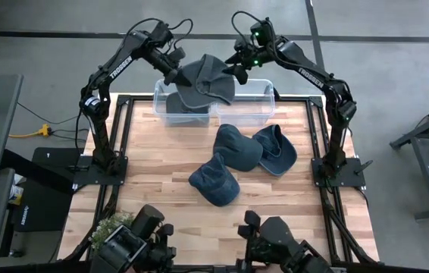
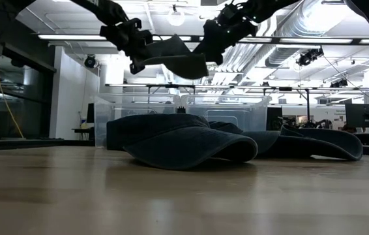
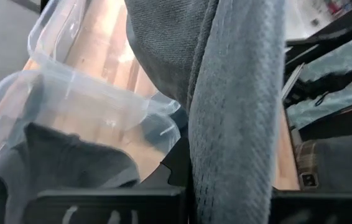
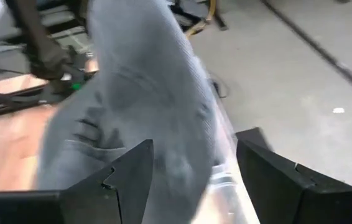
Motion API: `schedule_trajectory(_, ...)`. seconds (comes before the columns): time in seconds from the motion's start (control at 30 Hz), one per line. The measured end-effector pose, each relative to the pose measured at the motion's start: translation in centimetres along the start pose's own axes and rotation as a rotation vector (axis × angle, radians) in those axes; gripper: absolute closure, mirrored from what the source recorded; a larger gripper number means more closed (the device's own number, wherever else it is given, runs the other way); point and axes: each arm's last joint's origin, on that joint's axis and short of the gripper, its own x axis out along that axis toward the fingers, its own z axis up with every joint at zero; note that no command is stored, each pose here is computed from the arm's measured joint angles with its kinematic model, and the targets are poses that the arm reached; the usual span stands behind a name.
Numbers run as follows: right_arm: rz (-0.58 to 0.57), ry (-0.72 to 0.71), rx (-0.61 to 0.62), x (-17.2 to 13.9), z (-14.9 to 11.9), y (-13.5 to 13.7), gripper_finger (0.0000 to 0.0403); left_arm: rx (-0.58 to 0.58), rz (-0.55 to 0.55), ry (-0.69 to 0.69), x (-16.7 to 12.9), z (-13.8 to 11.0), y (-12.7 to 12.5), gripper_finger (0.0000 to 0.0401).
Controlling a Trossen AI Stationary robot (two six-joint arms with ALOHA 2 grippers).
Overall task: Pick & Place hat
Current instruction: Put the gray cap into the left transparent bin
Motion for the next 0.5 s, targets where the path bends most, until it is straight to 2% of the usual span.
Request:
schedule_trajectory(0.33,0.119,0.034,0.024,1.5,-0.4,1.6,0.0183,0.05,0.031,0.055,1.2,0.3,-0.7,0.0395)
schedule_trajectory(0.5,0.126,0.035,0.035,1.7,-0.3,2.1,0.0223,0.053,0.043,0.059,1.2,0.3,-0.7,0.0395)
